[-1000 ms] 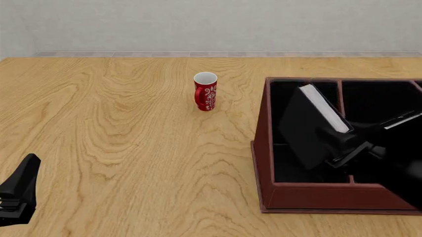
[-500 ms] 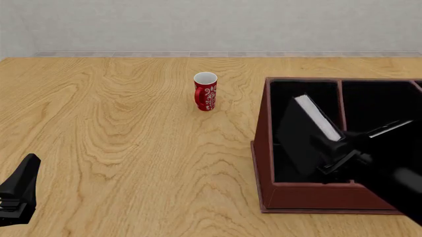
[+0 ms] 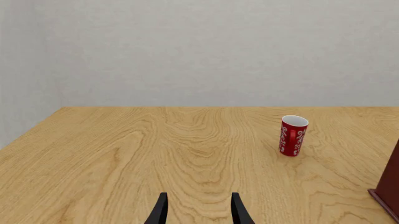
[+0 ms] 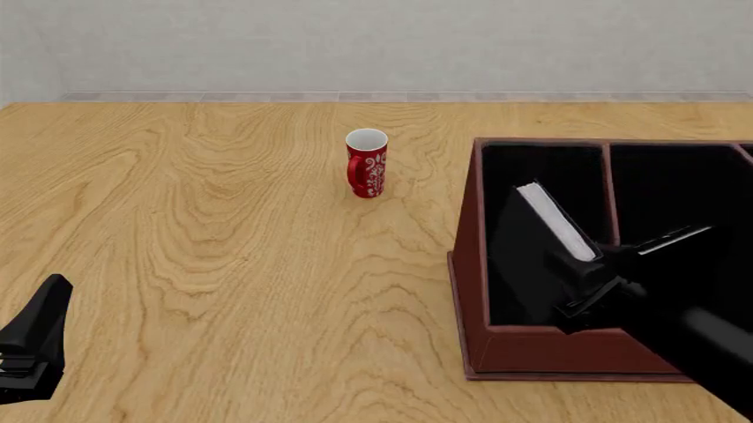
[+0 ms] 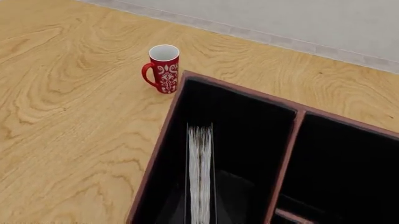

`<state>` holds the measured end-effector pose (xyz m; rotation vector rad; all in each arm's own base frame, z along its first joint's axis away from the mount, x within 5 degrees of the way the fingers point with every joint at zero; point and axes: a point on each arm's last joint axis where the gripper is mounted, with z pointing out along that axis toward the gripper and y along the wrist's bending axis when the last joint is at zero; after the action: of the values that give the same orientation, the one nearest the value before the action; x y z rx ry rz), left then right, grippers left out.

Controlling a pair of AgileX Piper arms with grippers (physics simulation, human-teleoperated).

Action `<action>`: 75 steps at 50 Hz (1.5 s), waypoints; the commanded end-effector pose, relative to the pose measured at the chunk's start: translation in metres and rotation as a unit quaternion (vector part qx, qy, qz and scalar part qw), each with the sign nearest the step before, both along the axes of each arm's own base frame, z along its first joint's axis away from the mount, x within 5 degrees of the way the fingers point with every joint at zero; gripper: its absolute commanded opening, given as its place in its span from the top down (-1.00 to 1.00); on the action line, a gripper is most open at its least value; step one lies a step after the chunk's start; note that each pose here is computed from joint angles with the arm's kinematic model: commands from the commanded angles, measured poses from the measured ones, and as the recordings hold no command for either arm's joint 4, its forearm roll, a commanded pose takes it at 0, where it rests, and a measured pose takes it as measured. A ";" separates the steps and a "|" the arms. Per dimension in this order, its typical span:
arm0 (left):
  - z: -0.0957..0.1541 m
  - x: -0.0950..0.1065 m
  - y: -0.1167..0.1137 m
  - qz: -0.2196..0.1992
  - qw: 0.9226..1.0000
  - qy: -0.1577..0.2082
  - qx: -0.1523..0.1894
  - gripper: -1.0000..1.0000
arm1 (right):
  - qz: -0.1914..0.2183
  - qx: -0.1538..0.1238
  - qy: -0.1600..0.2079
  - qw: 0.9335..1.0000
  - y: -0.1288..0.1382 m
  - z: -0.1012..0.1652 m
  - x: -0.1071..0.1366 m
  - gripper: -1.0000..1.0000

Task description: Pick up the book and place it in the left compartment of the caddy.

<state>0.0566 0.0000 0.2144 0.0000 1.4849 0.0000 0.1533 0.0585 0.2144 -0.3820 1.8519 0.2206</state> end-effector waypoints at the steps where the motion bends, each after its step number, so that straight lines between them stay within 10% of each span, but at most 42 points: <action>1: 0.000 0.000 0.000 0.000 1.000 0.000 0.000 -1.00 | -0.004 0.012 0.000 1.000 0.001 -0.003 0.004 1.00; 44: 0.000 0.000 0.000 0.000 1.000 0.000 0.000 -1.00 | -0.004 0.009 0.017 1.000 0.004 -0.021 0.011 1.00; 45: 0.000 0.000 0.000 0.000 1.000 0.000 0.000 -1.00 | -0.001 0.011 0.020 1.000 0.006 -0.021 0.012 -1.00; 75: 0.000 0.000 0.000 0.000 1.000 0.000 0.000 -1.00 | 0.020 0.009 0.010 1.000 0.012 -0.004 0.008 -1.00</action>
<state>0.0566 0.0000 0.2144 0.0000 1.4849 0.0000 0.1655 0.0713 0.1991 -0.3962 1.8849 0.2685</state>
